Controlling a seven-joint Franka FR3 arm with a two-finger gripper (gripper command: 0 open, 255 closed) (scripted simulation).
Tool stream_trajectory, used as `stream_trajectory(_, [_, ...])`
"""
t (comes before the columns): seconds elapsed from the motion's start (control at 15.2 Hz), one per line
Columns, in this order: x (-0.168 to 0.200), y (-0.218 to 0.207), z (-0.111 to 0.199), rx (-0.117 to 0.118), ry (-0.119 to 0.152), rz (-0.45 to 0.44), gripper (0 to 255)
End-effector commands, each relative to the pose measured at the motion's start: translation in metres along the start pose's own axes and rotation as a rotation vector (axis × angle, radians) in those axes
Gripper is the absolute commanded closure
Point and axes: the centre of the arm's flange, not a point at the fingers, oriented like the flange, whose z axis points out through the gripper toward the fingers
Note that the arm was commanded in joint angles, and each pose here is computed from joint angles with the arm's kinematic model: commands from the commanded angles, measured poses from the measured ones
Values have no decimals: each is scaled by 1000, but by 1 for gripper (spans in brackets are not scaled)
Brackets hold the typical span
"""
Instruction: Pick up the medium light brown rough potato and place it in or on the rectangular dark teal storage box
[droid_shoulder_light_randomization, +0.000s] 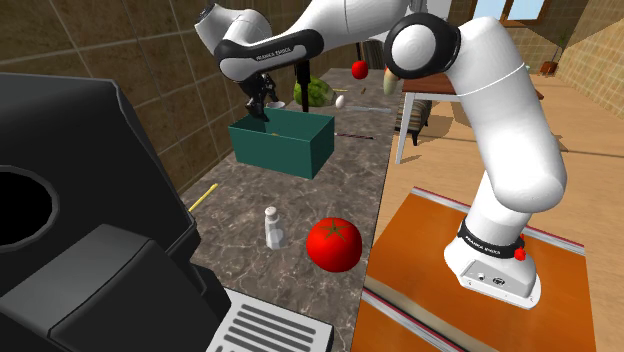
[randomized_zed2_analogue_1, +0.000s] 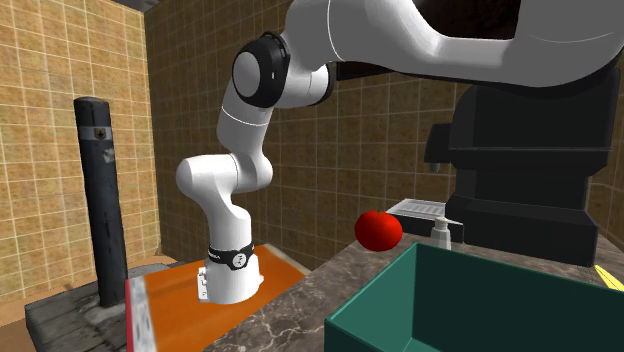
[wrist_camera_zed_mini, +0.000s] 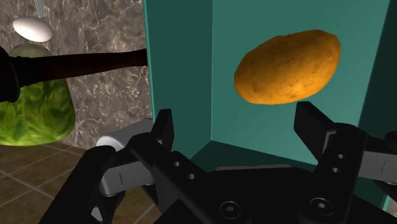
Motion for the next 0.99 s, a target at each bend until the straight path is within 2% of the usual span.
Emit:
stream_trajectory(0.0, [0,0,0,0,0,0,0])
stream_trajectory(0.13, [0,0,0,0,0,0,0])
stream_trajectory(0.4, [0,0,-50,0,0,0,0])
stream_trajectory(0.92, [0,0,-50,0,0,0,0])
